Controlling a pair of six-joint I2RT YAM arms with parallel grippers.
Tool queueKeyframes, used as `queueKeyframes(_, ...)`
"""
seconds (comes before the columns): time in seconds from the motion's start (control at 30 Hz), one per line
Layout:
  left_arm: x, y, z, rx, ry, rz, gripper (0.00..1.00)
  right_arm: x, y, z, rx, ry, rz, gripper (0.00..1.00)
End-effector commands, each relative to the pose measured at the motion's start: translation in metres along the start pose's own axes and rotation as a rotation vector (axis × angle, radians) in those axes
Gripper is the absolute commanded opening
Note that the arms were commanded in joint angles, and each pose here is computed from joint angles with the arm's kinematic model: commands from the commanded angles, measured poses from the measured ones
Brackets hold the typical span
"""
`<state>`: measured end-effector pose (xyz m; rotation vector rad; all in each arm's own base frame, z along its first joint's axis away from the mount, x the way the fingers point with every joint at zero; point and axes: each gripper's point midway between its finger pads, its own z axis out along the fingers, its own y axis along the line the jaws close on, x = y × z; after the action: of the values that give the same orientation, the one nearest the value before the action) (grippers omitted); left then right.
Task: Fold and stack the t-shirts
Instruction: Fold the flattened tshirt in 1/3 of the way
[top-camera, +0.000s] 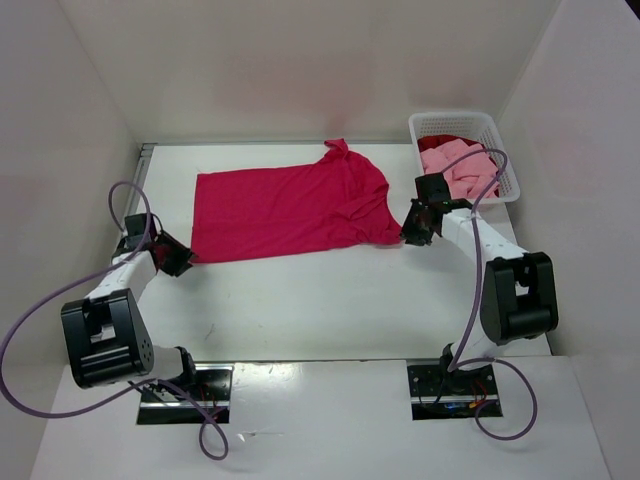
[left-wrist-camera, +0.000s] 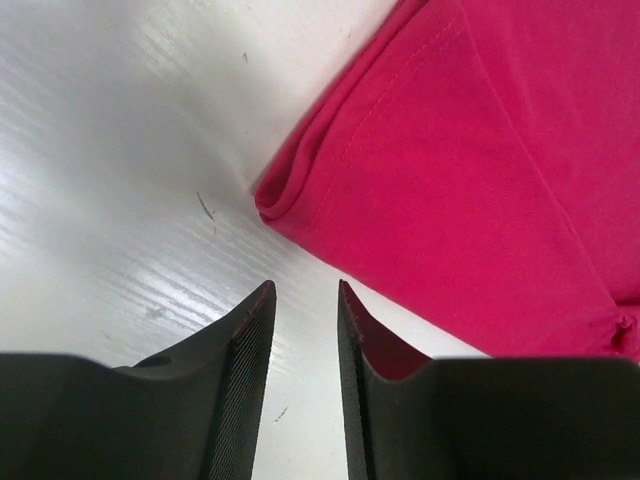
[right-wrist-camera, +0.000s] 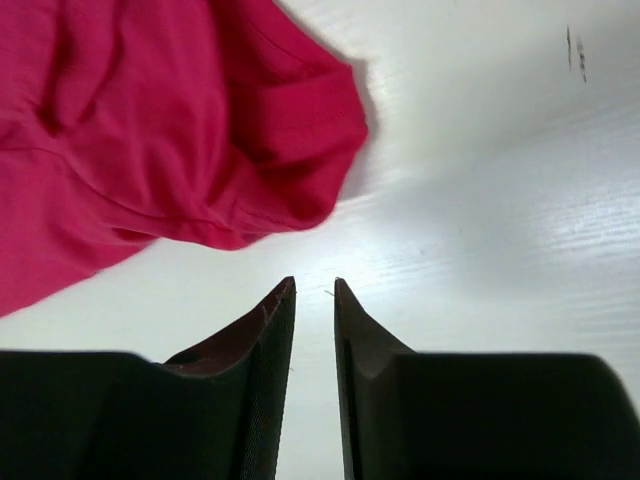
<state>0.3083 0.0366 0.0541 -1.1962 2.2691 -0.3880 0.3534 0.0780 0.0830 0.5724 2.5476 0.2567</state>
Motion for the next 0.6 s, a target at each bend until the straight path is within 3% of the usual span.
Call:
queueKeyframes(0.0,-0.007,0.002,0.01,-0.003,-0.032,-0.04,0.38,-0.015,0.005,-0.003,-0.011,-0.071,-0.011,0.29)
queueKeyframes(0.23,-0.006,0.013,0.029,-0.047,-0.023,-0.056,0.33,-0.01,0.003,0.004,-0.011,-0.051,-0.012,0.31)
queueKeyframes(0.33,-0.008,0.015,0.036,-0.063,-0.021,-0.068,0.31,-0.006,0.001,0.009,-0.004,-0.041,-0.013,0.38)
queueKeyframes(0.37,-0.011,0.018,0.036,-0.082,-0.039,-0.068,0.28,-0.006,0.001,0.009,-0.004,-0.041,-0.003,0.42)
queueKeyframes(0.47,-0.018,0.015,0.04,-0.083,-0.052,-0.076,0.12,-0.002,-0.002,0.018,0.008,-0.023,-0.004,0.44)
queueKeyframes(0.57,-0.035,0.012,0.04,-0.076,-0.078,-0.062,0.06,-0.004,0.012,0.023,-0.052,-0.011,-0.017,0.45)
